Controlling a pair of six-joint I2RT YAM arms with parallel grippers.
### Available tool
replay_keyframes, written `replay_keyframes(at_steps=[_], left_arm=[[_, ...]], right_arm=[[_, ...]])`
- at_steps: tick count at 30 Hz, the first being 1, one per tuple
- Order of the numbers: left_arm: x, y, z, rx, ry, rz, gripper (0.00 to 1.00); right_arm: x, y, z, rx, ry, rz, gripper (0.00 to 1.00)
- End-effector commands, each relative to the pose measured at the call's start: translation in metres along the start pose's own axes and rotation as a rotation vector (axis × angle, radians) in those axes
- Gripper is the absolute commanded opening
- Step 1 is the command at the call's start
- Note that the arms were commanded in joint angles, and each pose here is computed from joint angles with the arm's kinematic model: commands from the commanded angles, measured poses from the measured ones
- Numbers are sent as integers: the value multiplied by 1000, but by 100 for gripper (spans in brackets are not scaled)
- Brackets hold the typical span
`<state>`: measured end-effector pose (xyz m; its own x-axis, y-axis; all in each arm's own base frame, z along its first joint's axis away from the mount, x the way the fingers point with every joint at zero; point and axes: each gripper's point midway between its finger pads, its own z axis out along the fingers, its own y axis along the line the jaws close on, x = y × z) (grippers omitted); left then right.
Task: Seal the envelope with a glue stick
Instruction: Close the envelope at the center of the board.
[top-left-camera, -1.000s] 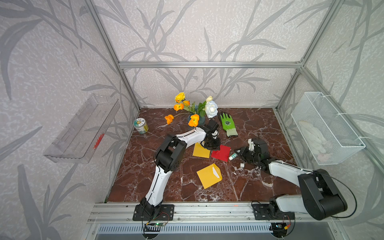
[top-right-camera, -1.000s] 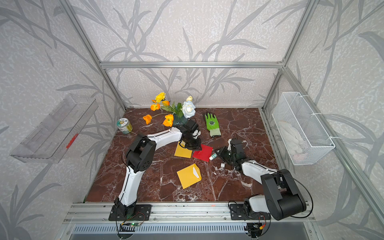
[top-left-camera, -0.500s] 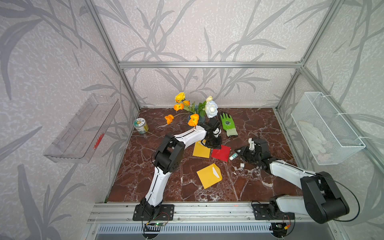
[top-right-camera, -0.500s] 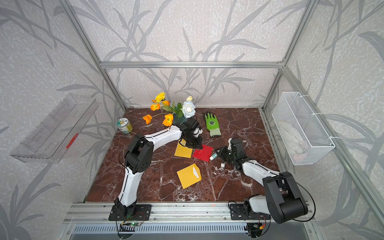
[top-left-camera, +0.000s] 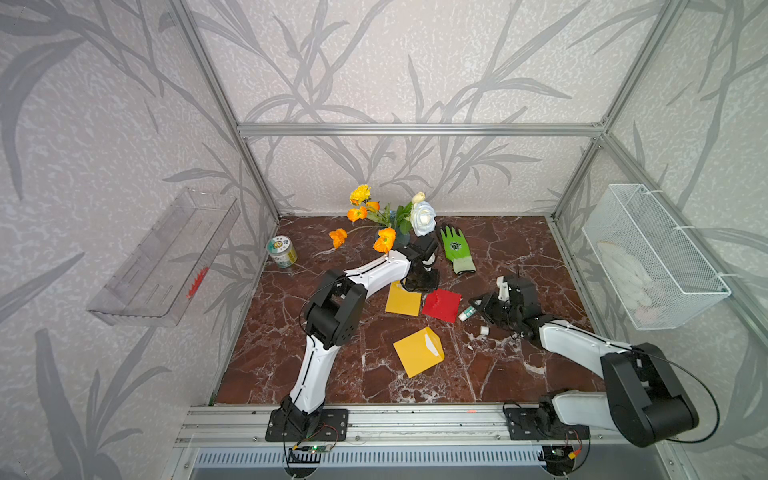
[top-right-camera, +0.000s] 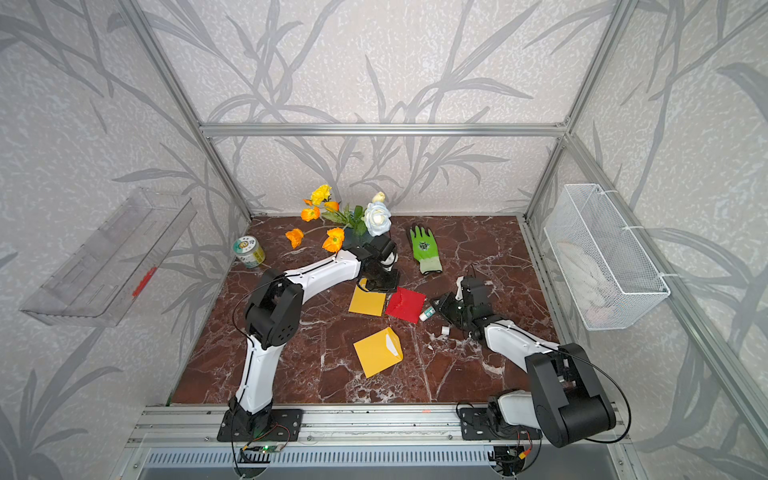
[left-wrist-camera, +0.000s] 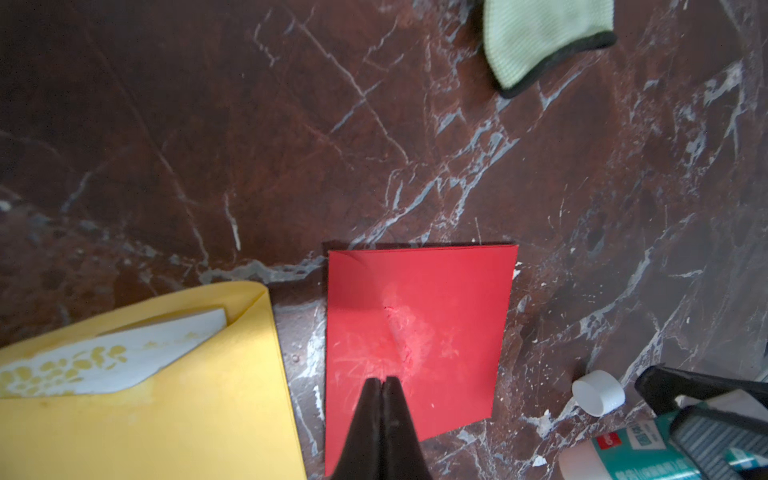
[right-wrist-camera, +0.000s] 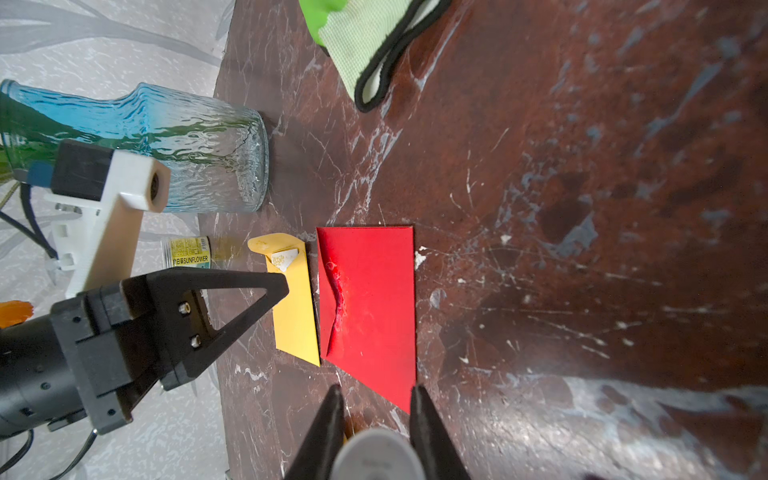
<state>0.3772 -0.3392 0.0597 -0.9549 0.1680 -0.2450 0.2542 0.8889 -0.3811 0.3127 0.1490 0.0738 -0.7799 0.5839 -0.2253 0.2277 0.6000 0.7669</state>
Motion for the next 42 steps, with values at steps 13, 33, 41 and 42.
replay_keyframes(at_steps=[13, 33, 41, 42], left_arm=[[13, 7, 39, -6, 59, -24, 0], [12, -26, 18, 76, 81, 26, 3], [-3, -41, -15, 105, 18, 49, 10], [-1, -38, -16, 93, 23, 51, 10]], right_arm=[[-4, 1, 3, -4, -4, -8, 0], [-6, 15, -5, -36, -12, -17, 0], [-6, 22, -17, -46, -27, -39, 0], [-7, 23, -17, -47, -28, -41, 0]])
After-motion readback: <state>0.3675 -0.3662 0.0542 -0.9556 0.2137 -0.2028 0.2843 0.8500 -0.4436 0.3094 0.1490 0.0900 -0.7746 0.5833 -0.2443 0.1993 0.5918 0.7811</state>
